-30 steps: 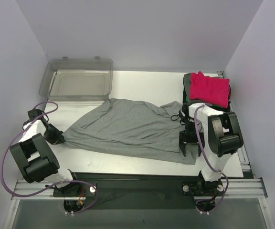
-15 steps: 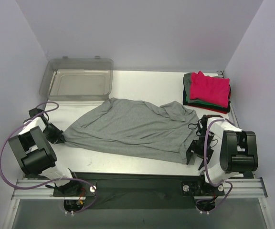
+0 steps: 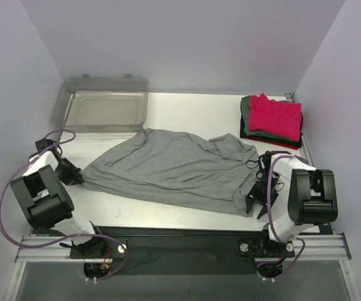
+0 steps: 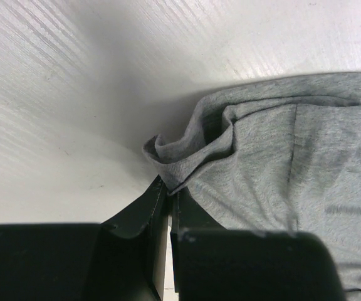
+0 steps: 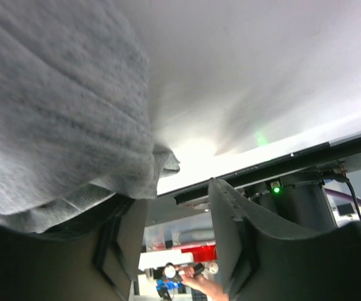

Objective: Fold and stack the t-shirts
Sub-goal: Fold the flattened tshirt in 1/3 of the way

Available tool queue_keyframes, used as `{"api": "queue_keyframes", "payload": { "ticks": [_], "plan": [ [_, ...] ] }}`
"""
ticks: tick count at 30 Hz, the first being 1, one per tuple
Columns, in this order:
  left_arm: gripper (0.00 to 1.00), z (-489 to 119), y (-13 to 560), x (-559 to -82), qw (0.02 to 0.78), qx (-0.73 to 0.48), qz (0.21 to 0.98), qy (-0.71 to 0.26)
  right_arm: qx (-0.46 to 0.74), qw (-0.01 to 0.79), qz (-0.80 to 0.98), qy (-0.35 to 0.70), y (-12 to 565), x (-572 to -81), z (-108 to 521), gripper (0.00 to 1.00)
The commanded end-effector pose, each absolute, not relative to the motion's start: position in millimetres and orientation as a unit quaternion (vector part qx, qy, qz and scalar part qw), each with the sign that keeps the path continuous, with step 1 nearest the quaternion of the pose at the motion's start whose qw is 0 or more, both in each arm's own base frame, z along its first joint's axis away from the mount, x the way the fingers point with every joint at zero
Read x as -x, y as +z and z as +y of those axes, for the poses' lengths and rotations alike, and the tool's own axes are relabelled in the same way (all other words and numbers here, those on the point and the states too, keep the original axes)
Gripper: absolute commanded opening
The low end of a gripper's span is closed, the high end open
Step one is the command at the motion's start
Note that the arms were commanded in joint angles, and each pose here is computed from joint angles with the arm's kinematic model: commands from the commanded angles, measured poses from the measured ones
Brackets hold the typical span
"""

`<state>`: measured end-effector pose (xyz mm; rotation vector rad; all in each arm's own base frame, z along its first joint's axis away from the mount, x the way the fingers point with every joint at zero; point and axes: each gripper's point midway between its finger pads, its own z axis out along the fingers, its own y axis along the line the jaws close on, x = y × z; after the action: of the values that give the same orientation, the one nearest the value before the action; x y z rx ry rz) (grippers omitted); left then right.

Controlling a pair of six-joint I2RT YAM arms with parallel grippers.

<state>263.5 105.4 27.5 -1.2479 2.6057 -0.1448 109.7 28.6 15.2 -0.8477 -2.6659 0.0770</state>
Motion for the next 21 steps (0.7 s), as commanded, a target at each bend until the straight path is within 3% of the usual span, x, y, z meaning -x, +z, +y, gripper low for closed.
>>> {"api": "queue_keyframes", "payload": {
  "ticks": [1, 14, 18, 21],
  "plan": [
    [0.00, 115.9, 35.6, -275.8, 0.148, 0.421, 0.893, -0.048, 0.312, 0.173, -0.933, 0.056, 13.7, -105.3, 21.9, 0.42],
    [0.00, 114.5, 36.5, -273.1, 0.141, 0.417, 0.896, -0.049, 0.292, 0.158, -0.940, 0.078, 1.9, -112.5, 34.6, 0.17],
    [0.00, 113.7, 34.0, -273.1, 0.137, 0.416, 0.897, -0.050, 0.294, 0.154, -0.940, 0.081, 1.6, -113.2, 34.8, 0.00],
    [0.00, 114.3, 32.4, -273.1, 0.135, 0.417, 0.898, -0.050, 0.296, 0.149, -0.940, 0.083, 2.9, -113.2, 33.2, 0.00]
  ]
}}
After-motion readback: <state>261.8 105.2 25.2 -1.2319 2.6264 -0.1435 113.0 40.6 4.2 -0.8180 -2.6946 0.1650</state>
